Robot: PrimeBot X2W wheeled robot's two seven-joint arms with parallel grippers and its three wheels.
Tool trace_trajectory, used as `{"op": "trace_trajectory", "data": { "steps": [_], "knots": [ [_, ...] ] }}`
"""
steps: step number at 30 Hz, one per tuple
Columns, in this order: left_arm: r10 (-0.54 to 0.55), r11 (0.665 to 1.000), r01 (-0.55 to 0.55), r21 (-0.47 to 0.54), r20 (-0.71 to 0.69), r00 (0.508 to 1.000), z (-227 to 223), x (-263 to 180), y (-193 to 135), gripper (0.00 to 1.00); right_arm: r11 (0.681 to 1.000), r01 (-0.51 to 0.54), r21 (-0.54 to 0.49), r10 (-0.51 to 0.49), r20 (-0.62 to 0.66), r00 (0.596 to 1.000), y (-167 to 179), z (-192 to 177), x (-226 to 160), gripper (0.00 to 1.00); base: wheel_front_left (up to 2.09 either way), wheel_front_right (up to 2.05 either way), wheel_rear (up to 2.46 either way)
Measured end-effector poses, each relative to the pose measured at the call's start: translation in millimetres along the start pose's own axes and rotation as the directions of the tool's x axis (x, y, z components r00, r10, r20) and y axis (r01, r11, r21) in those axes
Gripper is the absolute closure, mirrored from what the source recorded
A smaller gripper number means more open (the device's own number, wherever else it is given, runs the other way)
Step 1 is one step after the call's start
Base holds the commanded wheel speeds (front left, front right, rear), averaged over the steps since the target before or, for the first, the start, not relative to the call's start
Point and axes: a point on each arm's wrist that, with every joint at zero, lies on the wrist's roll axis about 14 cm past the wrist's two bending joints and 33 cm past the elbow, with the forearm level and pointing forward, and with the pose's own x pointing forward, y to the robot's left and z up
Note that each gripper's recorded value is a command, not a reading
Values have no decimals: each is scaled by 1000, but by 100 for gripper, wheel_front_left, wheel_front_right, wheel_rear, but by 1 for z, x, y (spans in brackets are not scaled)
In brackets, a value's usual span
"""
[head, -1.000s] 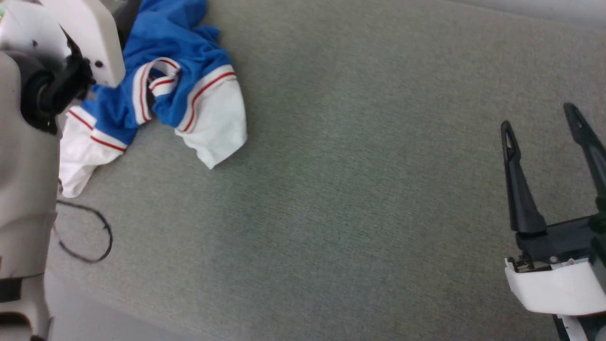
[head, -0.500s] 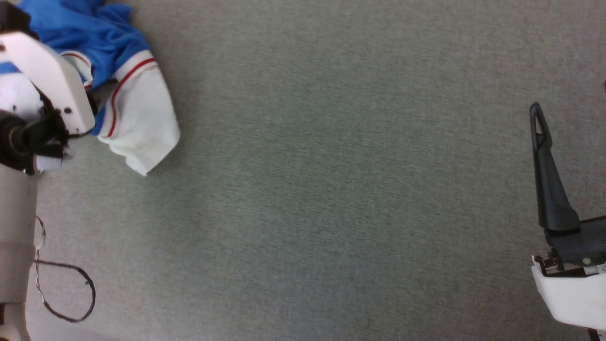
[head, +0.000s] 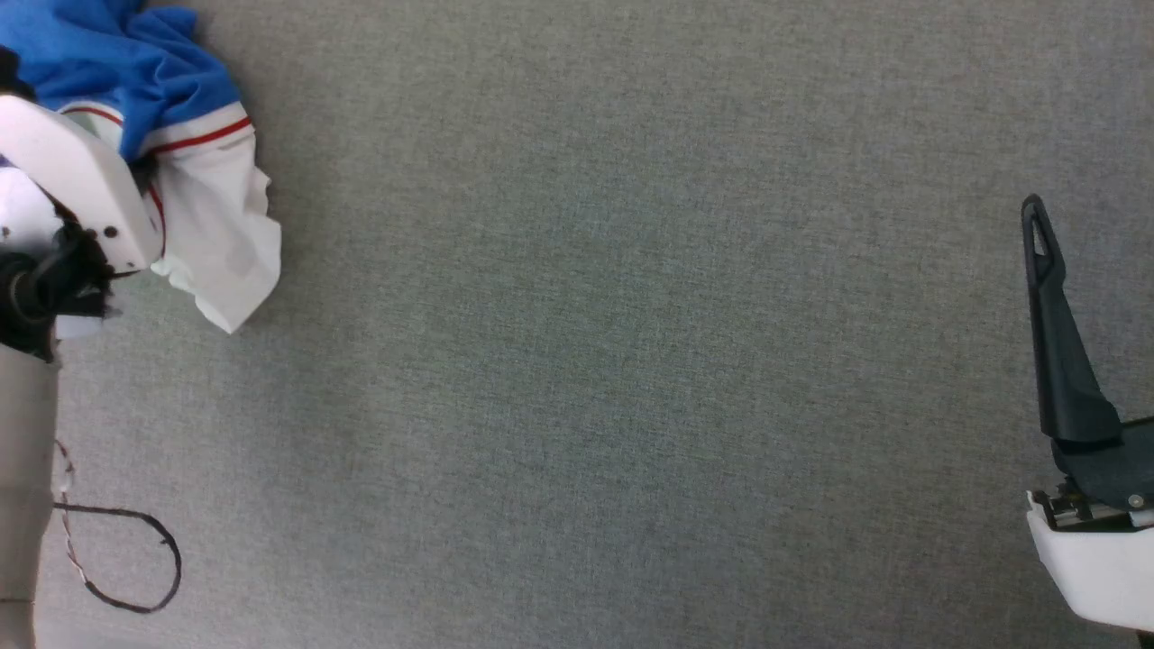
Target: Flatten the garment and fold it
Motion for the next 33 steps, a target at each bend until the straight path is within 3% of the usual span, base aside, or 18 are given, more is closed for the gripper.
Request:
{"op": "trace_trajectory", "data": {
  "steps": [7,12,16,24,29,33],
  "knots": [
    [20,999,-30,42,208,978,54,-33,13,100,1000,18,21,-20,70,997,-1,22,-1,0,0,0,0],
    [-48,993,-2,115,431,901,127,-86,-2,100,998,54,42,-59,124,990,-5,39,-7,0,0,0,0],
    [-105,986,1,166,617,780,183,-148,-20,100,994,87,63,-96,156,983,-8,51,-17,0,0,0,0],
    [-221,966,-1,258,828,515,250,-290,-68,100,988,127,87,-143,220,965,-10,78,-52,0,0,0,0],
    [-324,945,71,320,876,356,263,-376,-108,100,980,162,112,-186,265,946,-20,97,-78,0,0,0,0],
    [-430,903,155,401,859,279,256,-421,-149,100,971,209,117,-235,288,928,-32,109,-102,0,0,0,0]
  ]
}}
